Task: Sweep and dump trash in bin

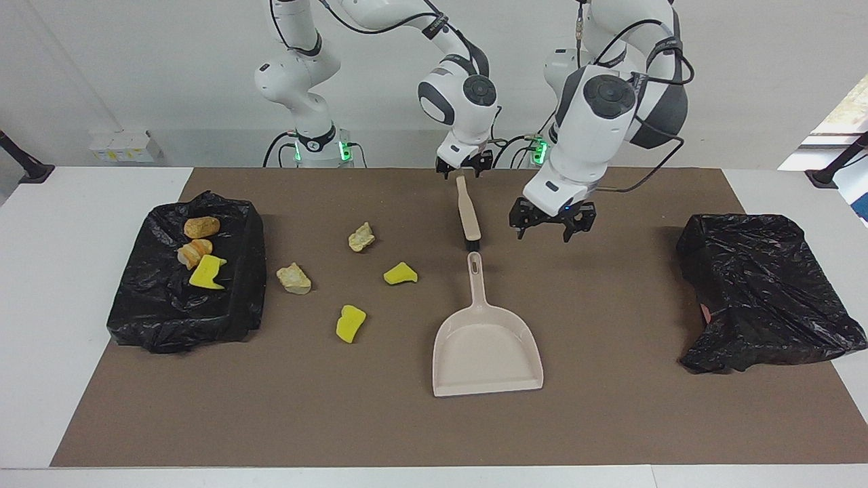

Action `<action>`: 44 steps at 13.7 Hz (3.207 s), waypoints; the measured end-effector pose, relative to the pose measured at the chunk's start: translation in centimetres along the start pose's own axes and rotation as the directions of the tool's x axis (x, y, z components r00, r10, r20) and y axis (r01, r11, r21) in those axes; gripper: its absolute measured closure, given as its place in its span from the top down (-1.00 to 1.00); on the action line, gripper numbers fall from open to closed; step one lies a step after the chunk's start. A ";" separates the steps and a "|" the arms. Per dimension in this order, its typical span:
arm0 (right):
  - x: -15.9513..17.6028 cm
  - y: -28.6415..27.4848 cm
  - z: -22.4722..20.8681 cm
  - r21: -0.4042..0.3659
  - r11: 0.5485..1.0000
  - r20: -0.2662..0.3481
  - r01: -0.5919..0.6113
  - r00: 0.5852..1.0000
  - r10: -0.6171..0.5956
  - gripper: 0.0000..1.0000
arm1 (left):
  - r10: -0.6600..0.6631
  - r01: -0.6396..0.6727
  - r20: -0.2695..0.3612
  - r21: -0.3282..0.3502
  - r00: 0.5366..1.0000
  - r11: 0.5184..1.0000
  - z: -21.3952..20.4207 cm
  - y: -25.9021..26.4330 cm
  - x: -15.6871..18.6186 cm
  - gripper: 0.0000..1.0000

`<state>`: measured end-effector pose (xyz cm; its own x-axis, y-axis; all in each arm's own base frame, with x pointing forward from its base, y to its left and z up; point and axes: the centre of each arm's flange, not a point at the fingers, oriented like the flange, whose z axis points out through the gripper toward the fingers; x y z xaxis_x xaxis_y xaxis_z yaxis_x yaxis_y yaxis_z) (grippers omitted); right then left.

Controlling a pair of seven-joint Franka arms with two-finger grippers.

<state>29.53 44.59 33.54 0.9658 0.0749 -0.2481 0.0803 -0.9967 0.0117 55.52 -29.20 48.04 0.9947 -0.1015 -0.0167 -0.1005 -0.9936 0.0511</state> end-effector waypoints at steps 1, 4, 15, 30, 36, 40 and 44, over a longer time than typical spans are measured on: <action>-0.1 0.0 -0.1 0.000 1.000 -0.001 0.001 1.000 -0.001 0.60 | -0.010 0.010 -0.009 -0.004 1.000 1.000 1.6 1.7 0.2 1.00; -0.3 0.0 0.0 -0.002 1.000 -0.001 -0.016 1.000 0.016 -0.16 | -0.023 0.023 -0.020 -0.017 1.000 1.000 6.0 5.1 0.7 1.00; -2.2 8.9 -5.3 -0.040 0.978 0.016 -0.203 0.979 0.203 -0.48 | -0.027 0.027 -0.016 -0.017 1.000 0.999 12.6 7.4 1.5 0.11; 9.8 36.3 -7.2 -0.357 0.921 -0.030 -0.152 0.988 0.152 -0.48 | 0.520 -0.520 0.058 -0.011 0.852 0.854 6.3 -1.3 2.5 -0.37; 12.4 40.5 -6.4 -0.355 0.916 -0.013 -0.186 0.981 0.194 -0.48 | 0.816 -0.823 0.116 0.023 0.566 0.567 5.5 -4.6 1.8 -0.37; 13.2 40.9 -4.9 -0.350 0.920 0.026 -0.177 0.980 0.198 -0.48 | 0.907 -0.922 0.173 0.012 0.384 0.388 5.9 -5.1 -0.6 -0.37; 15.5 36.6 -3.9 -0.267 0.953 0.056 -0.141 0.985 0.162 -0.48 | 0.951 -0.965 0.171 -0.005 0.256 0.261 7.5 -3.6 -4.1 -0.37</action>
<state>48.37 9.38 33.90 0.9507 -0.0893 -0.2971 0.0057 -0.9525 0.3046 51.64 -25.55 40.41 0.1553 -0.9798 -0.1262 -0.9864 -0.1608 0.0348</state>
